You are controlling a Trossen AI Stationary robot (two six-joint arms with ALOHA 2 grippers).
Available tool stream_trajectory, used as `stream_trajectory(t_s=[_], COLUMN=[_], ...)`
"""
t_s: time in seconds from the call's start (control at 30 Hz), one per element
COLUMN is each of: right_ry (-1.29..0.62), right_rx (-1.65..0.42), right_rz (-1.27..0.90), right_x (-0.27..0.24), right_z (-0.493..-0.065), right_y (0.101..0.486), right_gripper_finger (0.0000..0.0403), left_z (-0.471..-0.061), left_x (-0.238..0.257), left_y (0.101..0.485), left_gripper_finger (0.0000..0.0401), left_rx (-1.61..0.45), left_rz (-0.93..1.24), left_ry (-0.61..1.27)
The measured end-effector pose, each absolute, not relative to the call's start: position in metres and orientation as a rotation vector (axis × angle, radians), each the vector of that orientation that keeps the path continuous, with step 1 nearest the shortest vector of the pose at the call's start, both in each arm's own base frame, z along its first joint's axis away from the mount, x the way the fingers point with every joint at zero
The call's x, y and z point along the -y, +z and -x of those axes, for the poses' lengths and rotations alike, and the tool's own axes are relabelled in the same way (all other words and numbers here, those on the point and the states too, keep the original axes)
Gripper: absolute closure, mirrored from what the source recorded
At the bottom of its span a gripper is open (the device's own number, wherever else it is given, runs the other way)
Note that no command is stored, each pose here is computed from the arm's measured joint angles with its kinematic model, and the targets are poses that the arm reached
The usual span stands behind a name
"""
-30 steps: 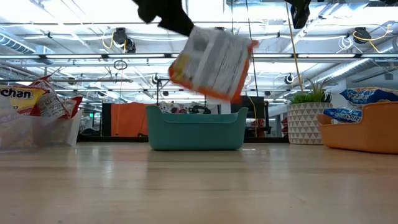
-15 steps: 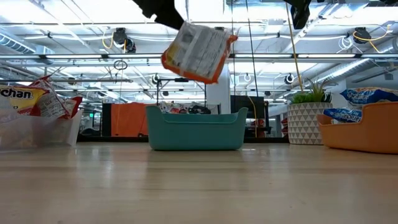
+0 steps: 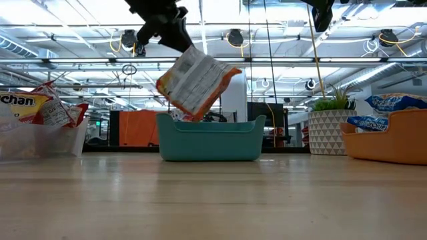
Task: Sort Maruchan noodles
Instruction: Put the top orange noodle pack into the green bin
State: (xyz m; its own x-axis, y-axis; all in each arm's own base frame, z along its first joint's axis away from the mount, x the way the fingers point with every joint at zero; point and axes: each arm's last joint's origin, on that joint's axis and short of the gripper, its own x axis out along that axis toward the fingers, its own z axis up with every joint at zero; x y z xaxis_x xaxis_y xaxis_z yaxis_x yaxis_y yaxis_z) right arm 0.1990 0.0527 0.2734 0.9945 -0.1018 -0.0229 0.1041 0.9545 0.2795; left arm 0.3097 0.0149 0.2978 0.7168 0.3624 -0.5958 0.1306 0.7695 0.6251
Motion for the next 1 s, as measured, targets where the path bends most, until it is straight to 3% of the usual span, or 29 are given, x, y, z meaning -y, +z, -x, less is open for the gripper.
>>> stream_trajectory(t_s=[0.37,0.63,1.0], right_ry=[-0.105,-0.106,-0.106], right_rx=[-0.011,-0.012,-0.013], right_rz=[-0.283,-0.28,-0.279], right_x=[-0.053,-0.053,-0.053], right_z=[-0.199,-0.199,-0.199], right_y=[0.273,0.273,0.273], right_gripper_finger=[0.0355,0.0355,0.0355], left_z=[-0.305,-0.305,-0.305], left_x=[-0.036,-0.036,-0.037], left_y=[0.291,0.291,0.29], left_gripper_finger=[0.0393,0.0393,0.0393], left_rx=[-0.851,-0.804,-0.804], left_rz=[-0.789,-0.804,-0.93], left_ry=[0.019,-0.133,-0.2])
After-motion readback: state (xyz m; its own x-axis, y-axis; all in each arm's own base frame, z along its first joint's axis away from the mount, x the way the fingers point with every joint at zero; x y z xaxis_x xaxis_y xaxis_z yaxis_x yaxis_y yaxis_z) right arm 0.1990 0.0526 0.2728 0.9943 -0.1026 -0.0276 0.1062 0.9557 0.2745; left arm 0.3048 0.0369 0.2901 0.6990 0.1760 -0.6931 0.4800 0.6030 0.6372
